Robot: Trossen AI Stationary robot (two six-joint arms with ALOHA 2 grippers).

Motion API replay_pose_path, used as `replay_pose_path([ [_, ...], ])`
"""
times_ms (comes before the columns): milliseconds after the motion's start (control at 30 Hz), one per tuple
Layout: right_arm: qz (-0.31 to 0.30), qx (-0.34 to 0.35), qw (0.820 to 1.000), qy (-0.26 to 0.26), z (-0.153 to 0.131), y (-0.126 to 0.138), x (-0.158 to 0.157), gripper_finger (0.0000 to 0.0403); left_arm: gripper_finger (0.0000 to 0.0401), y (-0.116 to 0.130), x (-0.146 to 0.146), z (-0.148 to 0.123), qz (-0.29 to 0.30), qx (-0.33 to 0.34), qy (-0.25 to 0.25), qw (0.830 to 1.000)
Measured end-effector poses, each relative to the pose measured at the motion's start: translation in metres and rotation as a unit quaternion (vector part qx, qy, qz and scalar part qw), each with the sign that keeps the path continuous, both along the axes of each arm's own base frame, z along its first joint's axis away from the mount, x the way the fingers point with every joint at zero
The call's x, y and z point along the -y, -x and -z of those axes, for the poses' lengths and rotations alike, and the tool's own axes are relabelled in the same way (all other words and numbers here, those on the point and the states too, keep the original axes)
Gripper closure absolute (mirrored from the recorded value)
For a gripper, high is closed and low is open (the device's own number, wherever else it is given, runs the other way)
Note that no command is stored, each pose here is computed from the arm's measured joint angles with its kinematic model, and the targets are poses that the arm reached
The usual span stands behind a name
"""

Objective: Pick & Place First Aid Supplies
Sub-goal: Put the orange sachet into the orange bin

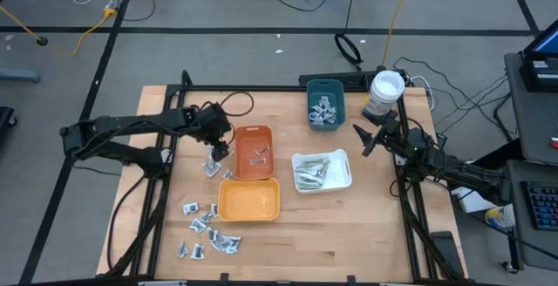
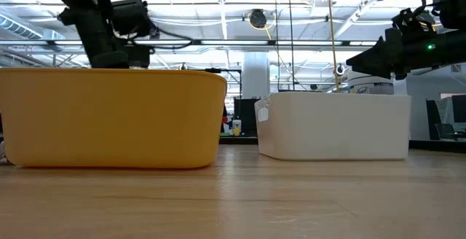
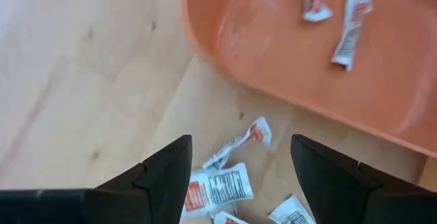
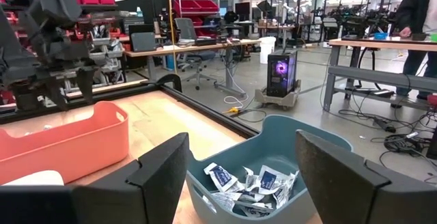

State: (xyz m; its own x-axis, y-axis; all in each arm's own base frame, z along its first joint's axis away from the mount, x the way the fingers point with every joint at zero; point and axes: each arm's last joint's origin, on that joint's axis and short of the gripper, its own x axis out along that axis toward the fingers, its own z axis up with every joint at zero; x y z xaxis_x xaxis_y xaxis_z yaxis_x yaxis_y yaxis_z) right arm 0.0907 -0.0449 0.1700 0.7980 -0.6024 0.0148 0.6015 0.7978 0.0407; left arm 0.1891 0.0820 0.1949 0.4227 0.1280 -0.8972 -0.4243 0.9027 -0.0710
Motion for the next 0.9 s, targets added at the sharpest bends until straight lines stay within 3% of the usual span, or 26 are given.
replay_pose_path([
  [133, 0.000, 0.000, 1.000, 0.000, 0.000, 0.000, 0.000, 0.0140, 0.0146, 0.004, -0.001, 0.013, -0.031, 0.000, 0.014, 0.999],
  [333, 0.000, 0.000, 1.000, 0.000, 0.000, 0.000, 0.000, 0.0140, 0.0146, 0.001, -0.002, 0.029, -0.028, 0.002, 0.010, 1.000],
  [900, 0.000, 0.000, 1.000, 0.000, 0.000, 0.000, 0.000, 0.0140, 0.0146, -0.013, 0.001, 0.058, 0.081, -0.062, -0.037, 0.994],
])
